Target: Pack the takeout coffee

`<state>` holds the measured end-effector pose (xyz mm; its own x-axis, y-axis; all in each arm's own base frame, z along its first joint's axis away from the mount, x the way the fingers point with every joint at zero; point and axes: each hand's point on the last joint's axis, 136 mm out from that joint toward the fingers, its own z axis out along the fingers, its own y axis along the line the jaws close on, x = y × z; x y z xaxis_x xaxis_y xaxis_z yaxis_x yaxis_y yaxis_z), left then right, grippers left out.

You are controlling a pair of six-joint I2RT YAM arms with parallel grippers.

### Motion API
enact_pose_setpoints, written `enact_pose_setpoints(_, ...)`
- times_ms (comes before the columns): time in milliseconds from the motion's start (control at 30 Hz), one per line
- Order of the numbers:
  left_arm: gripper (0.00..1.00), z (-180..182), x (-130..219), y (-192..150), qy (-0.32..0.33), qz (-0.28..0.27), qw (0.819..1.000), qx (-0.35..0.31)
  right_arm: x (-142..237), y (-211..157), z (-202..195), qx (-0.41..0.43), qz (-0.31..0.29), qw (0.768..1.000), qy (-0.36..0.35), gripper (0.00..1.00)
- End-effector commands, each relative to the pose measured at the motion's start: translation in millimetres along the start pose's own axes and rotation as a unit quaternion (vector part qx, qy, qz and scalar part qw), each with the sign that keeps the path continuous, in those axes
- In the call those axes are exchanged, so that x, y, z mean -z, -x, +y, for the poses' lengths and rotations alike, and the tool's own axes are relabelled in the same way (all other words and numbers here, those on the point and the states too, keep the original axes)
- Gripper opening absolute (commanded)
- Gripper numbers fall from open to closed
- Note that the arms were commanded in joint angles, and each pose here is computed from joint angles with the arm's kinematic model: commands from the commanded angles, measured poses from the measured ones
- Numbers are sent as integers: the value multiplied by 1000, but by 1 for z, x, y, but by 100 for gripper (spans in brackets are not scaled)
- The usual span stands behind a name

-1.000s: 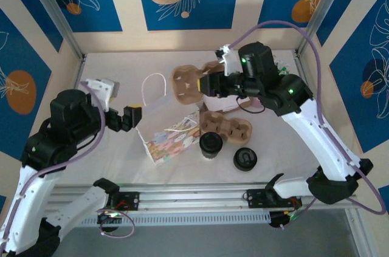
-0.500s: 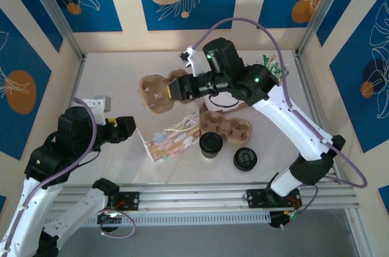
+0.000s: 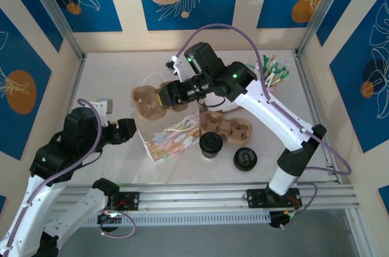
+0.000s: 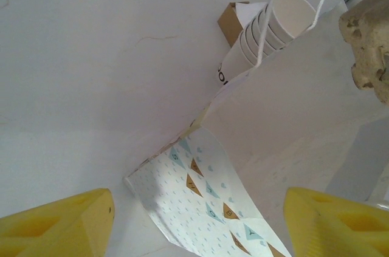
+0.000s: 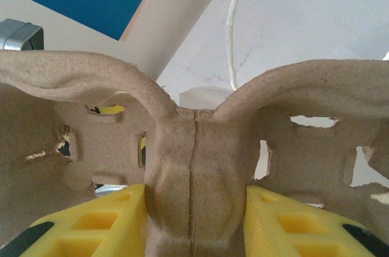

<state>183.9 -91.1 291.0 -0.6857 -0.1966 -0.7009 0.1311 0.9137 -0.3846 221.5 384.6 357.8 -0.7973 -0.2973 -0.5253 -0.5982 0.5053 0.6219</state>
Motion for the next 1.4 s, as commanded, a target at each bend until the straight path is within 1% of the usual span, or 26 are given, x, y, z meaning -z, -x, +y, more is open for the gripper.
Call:
enact_pose_setpoints(0,74,8,0,-2,16,-5,1000,-2,1,-6,14,-2,15,1000,22,42)
enact_pose_setpoints(167,74,9,2,-1,17,-12,1000,0,-6,-11,8,-8,30,999,19,42)
enact_pose_setpoints(400,77,7,1,-3,10,-10,1000,-2,-17,-12,-7,-14,43,999,0,42)
enact_pose_setpoints(767,78,15,-1,-6,27,-10,1000,-9,-16,-14,-28,-11,49,997,-52,41)
enact_pose_setpoints(1100,78,19,3,-4,37,-18,999,-9,-14,-15,-35,1,53,996,-72,41)
enact_pose_setpoints(1367,78,21,7,-1,41,-29,999,-12,-23,-20,-36,25,74,992,-96,41)
